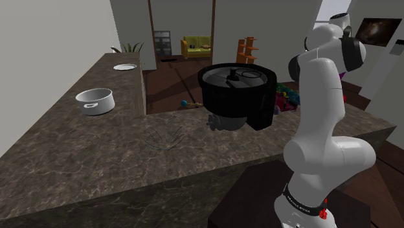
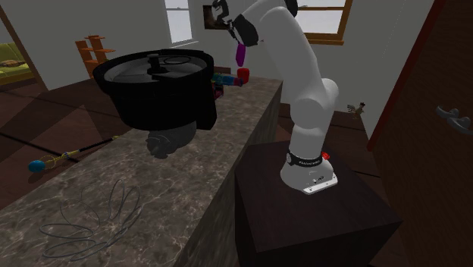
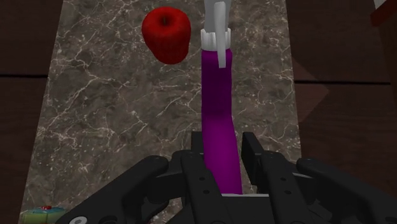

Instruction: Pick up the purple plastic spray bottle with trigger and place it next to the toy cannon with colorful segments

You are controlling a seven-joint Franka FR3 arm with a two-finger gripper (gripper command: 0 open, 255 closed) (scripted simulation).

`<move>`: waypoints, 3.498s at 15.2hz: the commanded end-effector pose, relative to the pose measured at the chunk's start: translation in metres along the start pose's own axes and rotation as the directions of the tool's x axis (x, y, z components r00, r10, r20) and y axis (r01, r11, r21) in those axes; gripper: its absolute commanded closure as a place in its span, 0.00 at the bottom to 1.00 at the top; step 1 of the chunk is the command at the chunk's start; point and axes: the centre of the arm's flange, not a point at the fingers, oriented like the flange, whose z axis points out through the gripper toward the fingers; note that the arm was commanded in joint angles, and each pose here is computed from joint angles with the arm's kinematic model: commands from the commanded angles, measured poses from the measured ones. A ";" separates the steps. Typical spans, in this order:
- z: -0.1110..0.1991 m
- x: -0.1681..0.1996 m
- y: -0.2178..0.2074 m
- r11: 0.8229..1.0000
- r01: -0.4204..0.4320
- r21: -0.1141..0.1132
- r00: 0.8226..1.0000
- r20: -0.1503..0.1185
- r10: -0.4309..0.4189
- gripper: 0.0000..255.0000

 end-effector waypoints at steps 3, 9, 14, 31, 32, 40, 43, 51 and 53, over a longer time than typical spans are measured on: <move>0.017 0.010 0.000 1.000 0.000 -0.001 1.000 0.001 0.000 1.00; 0.044 0.027 0.000 1.000 0.000 -0.001 1.000 0.001 0.000 1.00; 0.067 0.040 0.000 1.000 0.000 -0.001 1.000 0.001 0.000 1.00; 0.143 0.087 0.001 1.000 0.000 -0.001 1.000 0.001 0.000 1.00; 0.148 0.090 0.001 1.000 0.000 -0.001 1.000 0.001 0.000 1.00; 0.184 0.112 0.001 1.000 0.000 -0.001 1.000 0.001 0.000 1.00; 0.197 0.121 0.001 1.000 0.000 -0.001 1.000 0.001 0.000 1.00; 0.203 0.124 0.001 1.000 0.000 -0.001 1.000 0.001 0.000 1.00; 0.201 0.125 0.000 1.000 0.000 -0.001 1.000 0.001 0.000 0.00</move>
